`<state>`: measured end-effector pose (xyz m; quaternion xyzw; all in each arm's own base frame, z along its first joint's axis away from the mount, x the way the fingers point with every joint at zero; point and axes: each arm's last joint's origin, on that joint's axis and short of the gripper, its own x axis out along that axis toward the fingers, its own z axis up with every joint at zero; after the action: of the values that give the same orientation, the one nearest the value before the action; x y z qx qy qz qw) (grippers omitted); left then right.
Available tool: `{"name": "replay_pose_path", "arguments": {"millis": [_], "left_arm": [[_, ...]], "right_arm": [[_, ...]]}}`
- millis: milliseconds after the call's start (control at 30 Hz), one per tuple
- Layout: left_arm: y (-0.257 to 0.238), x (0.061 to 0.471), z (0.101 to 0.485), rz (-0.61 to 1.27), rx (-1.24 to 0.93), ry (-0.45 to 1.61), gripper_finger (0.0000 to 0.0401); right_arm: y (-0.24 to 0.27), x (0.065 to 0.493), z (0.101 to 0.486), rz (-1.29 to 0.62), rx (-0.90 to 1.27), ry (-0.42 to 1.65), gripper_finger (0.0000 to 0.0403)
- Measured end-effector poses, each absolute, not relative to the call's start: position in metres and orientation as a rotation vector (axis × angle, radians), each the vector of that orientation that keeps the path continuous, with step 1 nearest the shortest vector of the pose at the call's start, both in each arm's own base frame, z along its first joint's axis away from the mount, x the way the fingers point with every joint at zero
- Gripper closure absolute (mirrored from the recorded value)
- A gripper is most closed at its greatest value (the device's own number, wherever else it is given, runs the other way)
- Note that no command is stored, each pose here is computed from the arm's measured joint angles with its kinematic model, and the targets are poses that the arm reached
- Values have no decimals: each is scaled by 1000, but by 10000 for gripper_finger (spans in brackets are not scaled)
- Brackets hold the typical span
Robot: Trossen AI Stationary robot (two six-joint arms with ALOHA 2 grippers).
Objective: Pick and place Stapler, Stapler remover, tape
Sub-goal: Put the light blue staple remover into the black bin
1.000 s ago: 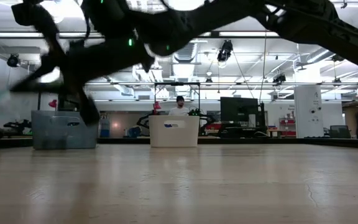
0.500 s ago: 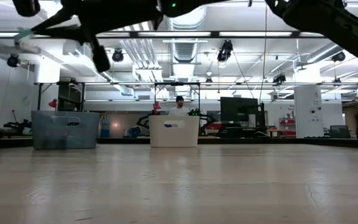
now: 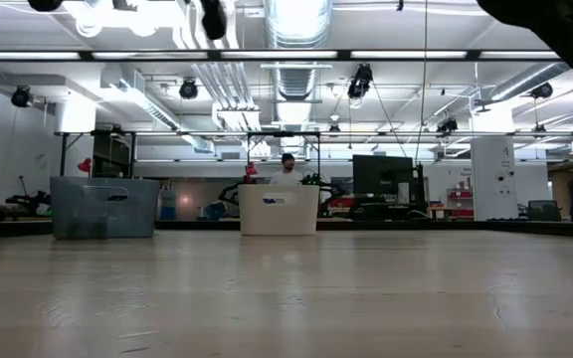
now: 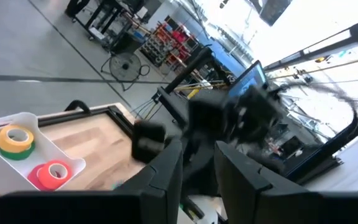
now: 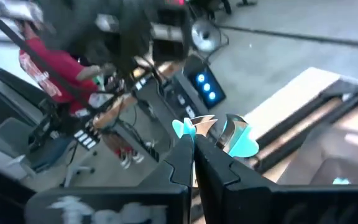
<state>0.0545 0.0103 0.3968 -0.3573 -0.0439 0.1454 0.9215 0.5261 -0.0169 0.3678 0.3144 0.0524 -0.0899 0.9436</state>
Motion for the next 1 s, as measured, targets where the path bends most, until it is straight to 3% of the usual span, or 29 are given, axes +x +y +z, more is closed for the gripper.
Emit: {"name": "replay_pose_path", "arguments": {"millis": [167,500,1000], "left_arm": [[10,65,396,292,-733,-53,305],[12,92,391,318,-753,28,305],[12,97,389,323,-712,52,305]], "right_arm": [[-23,515,388,-202,609,51,395],[-23,515,388,-223,590,53,395],[-23,515,389,-219,590,45,395]]}}
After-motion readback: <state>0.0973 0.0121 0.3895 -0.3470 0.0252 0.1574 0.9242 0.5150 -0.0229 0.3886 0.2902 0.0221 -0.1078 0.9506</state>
